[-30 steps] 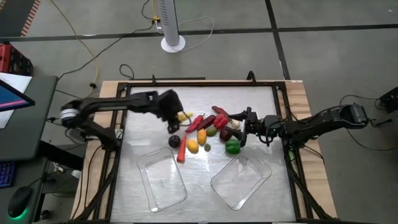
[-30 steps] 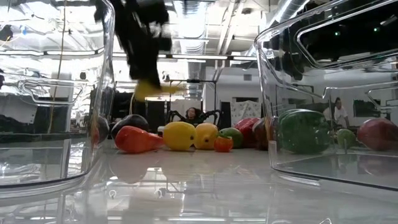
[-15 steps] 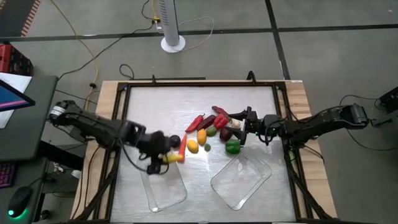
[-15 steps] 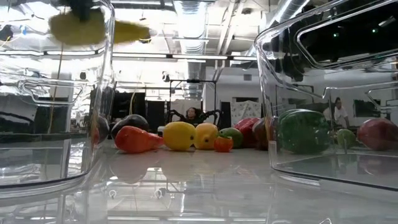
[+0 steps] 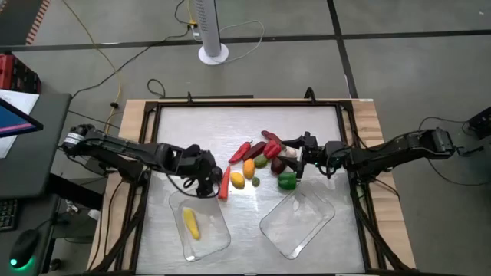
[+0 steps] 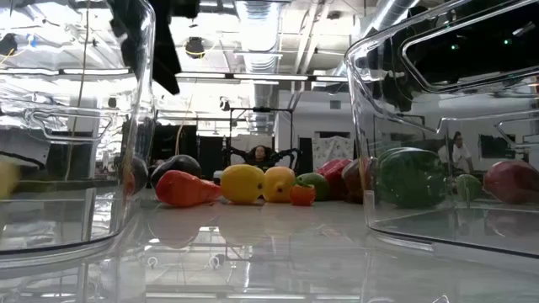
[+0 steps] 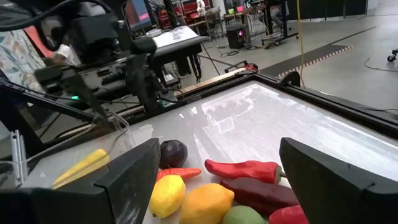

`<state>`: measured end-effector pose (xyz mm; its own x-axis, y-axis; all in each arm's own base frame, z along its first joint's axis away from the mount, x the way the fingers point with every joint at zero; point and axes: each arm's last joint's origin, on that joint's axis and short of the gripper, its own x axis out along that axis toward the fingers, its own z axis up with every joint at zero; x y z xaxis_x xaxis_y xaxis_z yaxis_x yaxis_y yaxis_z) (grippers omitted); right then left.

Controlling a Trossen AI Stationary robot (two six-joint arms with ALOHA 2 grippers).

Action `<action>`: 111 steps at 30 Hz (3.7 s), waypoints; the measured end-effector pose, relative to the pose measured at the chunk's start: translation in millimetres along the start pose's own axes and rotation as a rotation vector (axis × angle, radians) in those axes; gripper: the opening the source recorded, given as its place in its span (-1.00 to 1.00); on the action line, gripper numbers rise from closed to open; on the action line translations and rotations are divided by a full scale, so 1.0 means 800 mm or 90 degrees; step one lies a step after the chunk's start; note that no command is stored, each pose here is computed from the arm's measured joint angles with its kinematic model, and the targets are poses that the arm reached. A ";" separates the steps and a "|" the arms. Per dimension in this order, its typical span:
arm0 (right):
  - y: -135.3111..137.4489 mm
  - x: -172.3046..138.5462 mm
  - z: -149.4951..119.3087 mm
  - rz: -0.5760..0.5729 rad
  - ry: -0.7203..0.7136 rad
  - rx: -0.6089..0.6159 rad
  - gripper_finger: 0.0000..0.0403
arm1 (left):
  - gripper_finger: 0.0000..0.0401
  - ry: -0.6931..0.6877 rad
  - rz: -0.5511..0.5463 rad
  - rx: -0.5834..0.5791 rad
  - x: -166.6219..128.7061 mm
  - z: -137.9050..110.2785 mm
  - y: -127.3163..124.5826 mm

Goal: Sort produce into baskets
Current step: Put the orange chili pepper into the left transparent bin, then put the red chili pepper into the left transparent bin

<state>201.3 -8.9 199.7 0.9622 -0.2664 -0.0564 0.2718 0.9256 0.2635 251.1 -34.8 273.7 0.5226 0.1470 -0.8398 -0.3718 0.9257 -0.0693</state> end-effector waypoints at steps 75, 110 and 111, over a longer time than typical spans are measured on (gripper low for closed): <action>-0.005 0.002 -0.003 -0.015 0.016 0.004 0.77 | -0.15 0.052 -0.085 0.082 -0.053 -0.027 -0.029; -0.006 0.002 -0.003 -0.018 0.016 -0.015 0.77 | 0.12 -0.059 -0.049 0.007 0.244 0.105 0.105; -0.006 0.002 -0.003 -0.019 0.015 -0.016 0.77 | 0.12 -0.057 -0.060 0.008 0.247 0.105 0.103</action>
<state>201.5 -13.3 196.1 0.9537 -0.2880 -0.0866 0.3005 0.9238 0.2371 388.0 99.9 146.9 0.6217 0.0892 -0.7782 -0.3087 0.9410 -0.1387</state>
